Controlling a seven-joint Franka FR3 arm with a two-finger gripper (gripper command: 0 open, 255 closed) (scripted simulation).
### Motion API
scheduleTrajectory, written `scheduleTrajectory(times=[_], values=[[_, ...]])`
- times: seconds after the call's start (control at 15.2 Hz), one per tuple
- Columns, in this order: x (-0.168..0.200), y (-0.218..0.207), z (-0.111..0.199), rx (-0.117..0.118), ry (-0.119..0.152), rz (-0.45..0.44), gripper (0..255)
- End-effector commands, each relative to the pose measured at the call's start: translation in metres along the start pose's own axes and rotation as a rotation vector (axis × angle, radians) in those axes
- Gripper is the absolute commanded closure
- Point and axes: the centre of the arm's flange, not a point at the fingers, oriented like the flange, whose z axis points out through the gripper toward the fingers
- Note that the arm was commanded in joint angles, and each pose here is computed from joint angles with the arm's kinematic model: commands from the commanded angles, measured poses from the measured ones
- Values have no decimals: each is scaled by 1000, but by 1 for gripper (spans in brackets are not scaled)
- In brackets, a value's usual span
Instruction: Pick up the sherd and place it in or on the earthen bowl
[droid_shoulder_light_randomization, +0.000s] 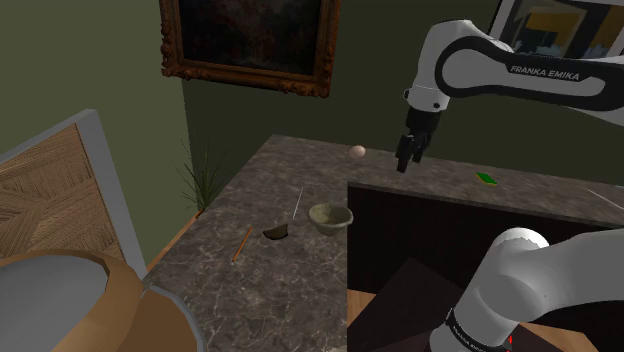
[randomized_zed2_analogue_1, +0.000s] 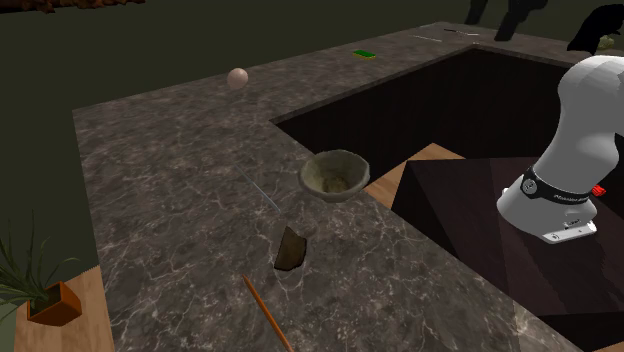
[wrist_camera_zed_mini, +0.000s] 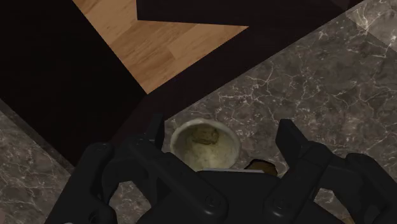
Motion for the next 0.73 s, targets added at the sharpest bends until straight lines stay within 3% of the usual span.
scheduleTrajectory(times=[0.0,0.66], values=[[0,0,0,0,0,0,0],[106,-10,80,-13,-16,-288,0]])
